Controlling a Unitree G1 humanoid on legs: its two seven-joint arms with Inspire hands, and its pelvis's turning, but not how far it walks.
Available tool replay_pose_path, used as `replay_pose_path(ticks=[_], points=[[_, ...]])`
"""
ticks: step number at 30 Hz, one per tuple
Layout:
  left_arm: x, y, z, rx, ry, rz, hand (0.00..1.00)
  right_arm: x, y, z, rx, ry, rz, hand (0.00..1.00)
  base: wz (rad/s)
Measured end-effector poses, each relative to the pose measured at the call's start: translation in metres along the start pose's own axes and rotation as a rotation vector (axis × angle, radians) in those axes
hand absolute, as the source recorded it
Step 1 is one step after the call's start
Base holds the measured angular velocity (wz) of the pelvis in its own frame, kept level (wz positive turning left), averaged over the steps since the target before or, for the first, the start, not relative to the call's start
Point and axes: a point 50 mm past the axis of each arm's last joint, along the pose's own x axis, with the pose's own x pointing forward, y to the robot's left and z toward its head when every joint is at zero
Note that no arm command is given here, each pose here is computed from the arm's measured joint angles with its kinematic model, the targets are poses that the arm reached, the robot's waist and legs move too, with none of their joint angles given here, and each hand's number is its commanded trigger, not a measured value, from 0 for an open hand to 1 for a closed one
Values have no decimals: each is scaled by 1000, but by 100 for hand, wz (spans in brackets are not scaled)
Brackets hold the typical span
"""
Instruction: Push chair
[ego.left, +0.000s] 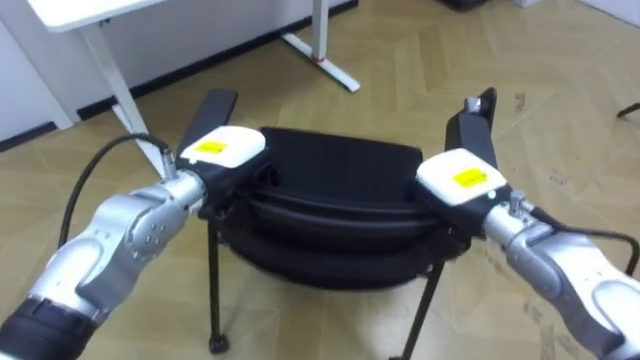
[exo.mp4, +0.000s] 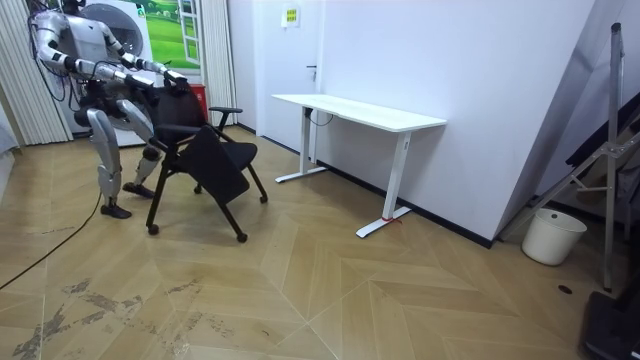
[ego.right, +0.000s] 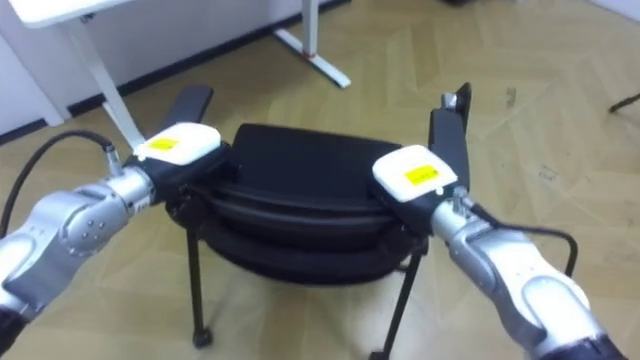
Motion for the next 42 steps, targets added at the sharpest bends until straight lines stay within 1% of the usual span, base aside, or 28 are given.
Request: replay_pose_path(ticks=[6,10,15,24,35,38,42], points=[[-1,3,2,4,-10,4,100,-4,-1,-1,-19,-7,-21,100,-25],[-1,3,3,5,-14,5,100,-11,0,2,-31,0,-47,100,-14],[-1,6,5,11,-21,18,100,-11,-6,0,-53,1,-70,100,-20],[-1,-3,7,34,-29,-10,100,-14,10,0,-32,-41,-26,100,9],[-2,-4,4,35,-41,4,100,-17,9,2,-28,-68,-22,100,8],[-2,-4,5,34,-41,9,100,-19,7,1,-37,-75,-8,100,45],[-1,-3,6,44,-39,9,100,-17,7,3,-39,-75,15,100,4]])
